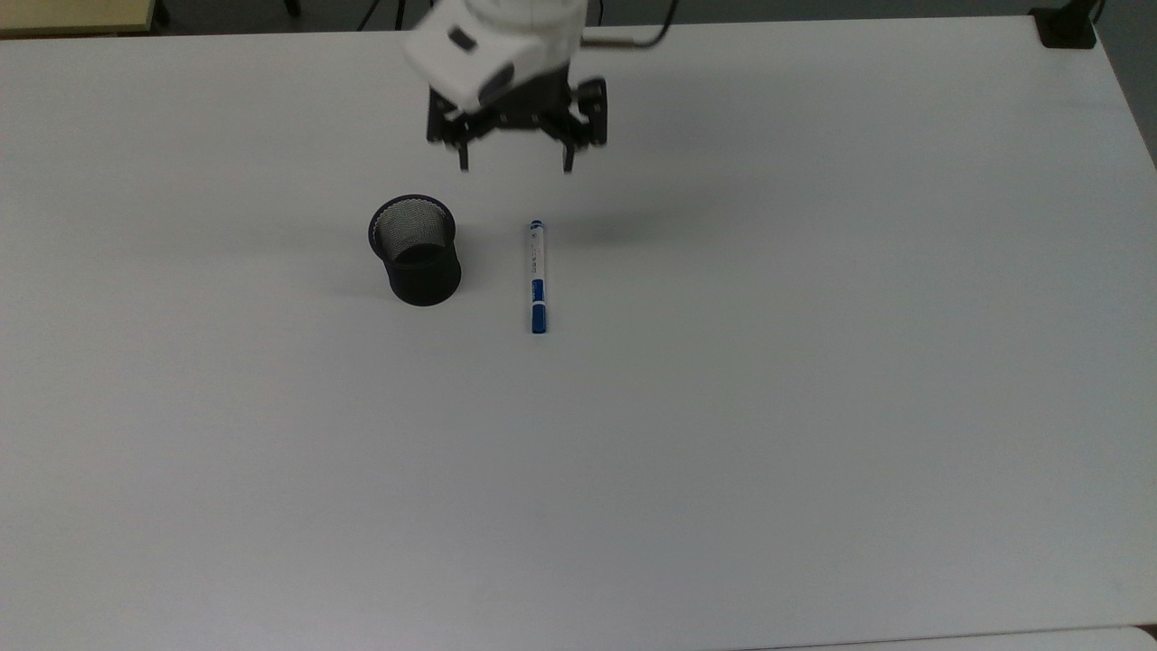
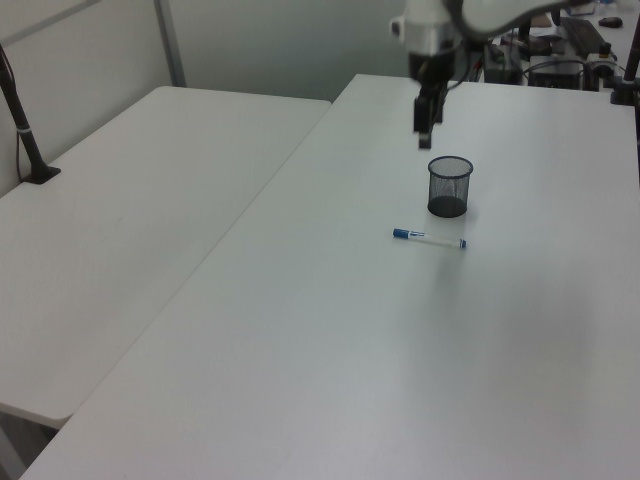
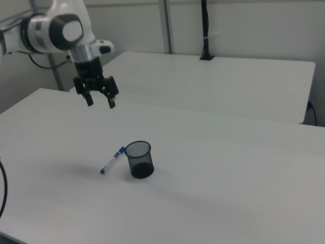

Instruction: Remove the marker

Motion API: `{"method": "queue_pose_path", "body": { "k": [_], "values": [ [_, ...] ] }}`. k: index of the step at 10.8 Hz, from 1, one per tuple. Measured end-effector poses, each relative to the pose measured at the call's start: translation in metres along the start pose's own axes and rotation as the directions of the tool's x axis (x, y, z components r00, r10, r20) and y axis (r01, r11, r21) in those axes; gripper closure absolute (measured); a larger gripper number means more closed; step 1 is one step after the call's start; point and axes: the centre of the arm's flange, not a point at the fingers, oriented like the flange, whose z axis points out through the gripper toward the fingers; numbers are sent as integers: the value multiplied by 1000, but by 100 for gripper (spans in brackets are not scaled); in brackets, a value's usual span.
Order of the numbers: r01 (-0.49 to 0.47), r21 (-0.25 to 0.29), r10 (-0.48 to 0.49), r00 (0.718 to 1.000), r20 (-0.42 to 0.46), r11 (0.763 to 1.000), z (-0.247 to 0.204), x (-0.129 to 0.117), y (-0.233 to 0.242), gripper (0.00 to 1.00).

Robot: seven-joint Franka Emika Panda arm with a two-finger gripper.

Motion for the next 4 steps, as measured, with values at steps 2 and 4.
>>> {"method": "queue_pose_path", "body": {
  "k": [2, 4],
  "values": [
    [-35, 1, 35, 999, 0, 999, -39, -25, 22, 0],
    [-66, 1, 66, 998, 12, 998, -57, -42, 41, 0]
  ]
}}
